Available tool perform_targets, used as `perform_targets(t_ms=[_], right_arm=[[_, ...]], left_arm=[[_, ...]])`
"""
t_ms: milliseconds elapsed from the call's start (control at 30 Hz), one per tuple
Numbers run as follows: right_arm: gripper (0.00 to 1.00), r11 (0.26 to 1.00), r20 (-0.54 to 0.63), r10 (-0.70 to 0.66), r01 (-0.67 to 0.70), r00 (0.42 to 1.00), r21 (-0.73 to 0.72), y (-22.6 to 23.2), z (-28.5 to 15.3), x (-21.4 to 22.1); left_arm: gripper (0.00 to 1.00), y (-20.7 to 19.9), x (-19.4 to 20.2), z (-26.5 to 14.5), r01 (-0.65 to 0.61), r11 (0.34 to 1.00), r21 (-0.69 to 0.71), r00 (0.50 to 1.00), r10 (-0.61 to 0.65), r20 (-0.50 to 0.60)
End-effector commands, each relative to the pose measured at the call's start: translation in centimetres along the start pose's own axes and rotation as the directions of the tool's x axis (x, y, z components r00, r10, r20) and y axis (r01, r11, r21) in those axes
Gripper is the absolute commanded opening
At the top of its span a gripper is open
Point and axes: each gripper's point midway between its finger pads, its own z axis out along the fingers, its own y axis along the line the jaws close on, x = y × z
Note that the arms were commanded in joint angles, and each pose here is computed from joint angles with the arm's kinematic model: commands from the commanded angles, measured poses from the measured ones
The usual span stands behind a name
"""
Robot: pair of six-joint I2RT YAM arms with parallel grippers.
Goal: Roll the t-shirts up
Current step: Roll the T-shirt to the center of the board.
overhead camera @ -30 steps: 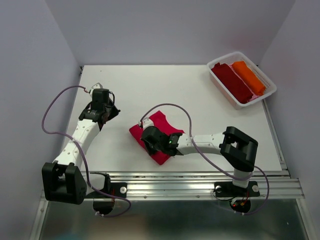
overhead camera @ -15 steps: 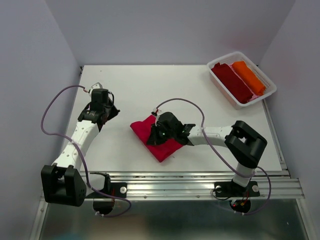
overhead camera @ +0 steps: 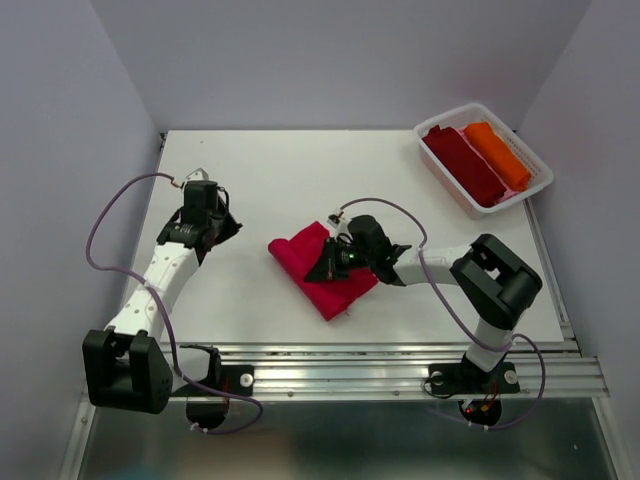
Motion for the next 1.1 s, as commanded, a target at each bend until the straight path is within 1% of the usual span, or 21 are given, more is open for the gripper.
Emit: perform_targets(t_ms=[0,67,167,200,300,367,433,533,667,867,1067], right_arm=[[0.01,0.993,0.017,-0.018,0.02,1.0,-0.118,2.2,-1.1,-1.1],[0.01,0.994,0.019,-0.007,0.009,1.0,-0.11,1.4,-1.4,-1.5],[0.01,0.992,0.01,0.009,-0.008,1.0,-0.123,1.1,-1.5,-1.4],[0.01,0.991,0.002,0.017,-0.017,1.0,-0.133,0.9,-1.6,-1.4],[0.01,0.987,-0.002,0.035,-0.034,0.999,-0.16,0.5,-1.9,-1.7],[0.01,0.982,-0.022,0.061,-0.064,0.998,-0.178,0.4,-2.1,-1.4],[0.01,0.975,-0.015,0.092,-0.093,0.996,-0.2,-0.1,-2.3,-1.9],[0.01,0.968,-0.032,0.102,-0.106,0.994,-0.227,-0.4,-2.4,-1.5],[0.01,0.969,-0.035,0.117,-0.122,0.992,-0.216,-1.3,-2.3,-1.4],[0.01,0.969,-0.04,0.138,-0.143,0.99,-0.199,-2.6,-2.2,-1.4],[0.01,0.968,-0.042,0.155,-0.16,0.987,-0.193,-3.5,-2.3,-1.5]], left_arm=[[0.0,-0.8,1.4,-0.4,-0.027,0.997,0.068,0.999,0.029,-0.027],[0.0,-2.0,3.4,-0.4,-0.053,0.992,0.111,0.996,0.061,-0.071],[0.0,-3.0,5.6,-0.2,-0.091,0.987,0.133,0.987,0.107,-0.117],[0.0,-3.7,7.0,-0.1,-0.115,0.982,0.149,0.98,0.137,-0.146],[0.0,-4.6,9.2,0.0,-0.154,0.972,0.177,0.963,0.188,-0.192],[0.0,-5.0,9.8,0.0,-0.167,0.968,0.19,0.958,0.205,-0.201],[0.0,-5.6,10.5,-0.1,-0.189,0.956,0.224,0.947,0.237,-0.215],[0.0,-6.2,11.3,0.1,-0.214,0.944,0.249,0.932,0.274,-0.237],[0.0,-7.4,12.7,0.1,-0.228,0.929,0.291,0.916,0.306,-0.259],[0.0,-9.7,13.9,0.7,-0.219,0.908,0.356,0.907,0.325,-0.27],[0.0,-10.8,14.7,2.1,-0.225,0.903,0.366,0.897,0.339,-0.283]])
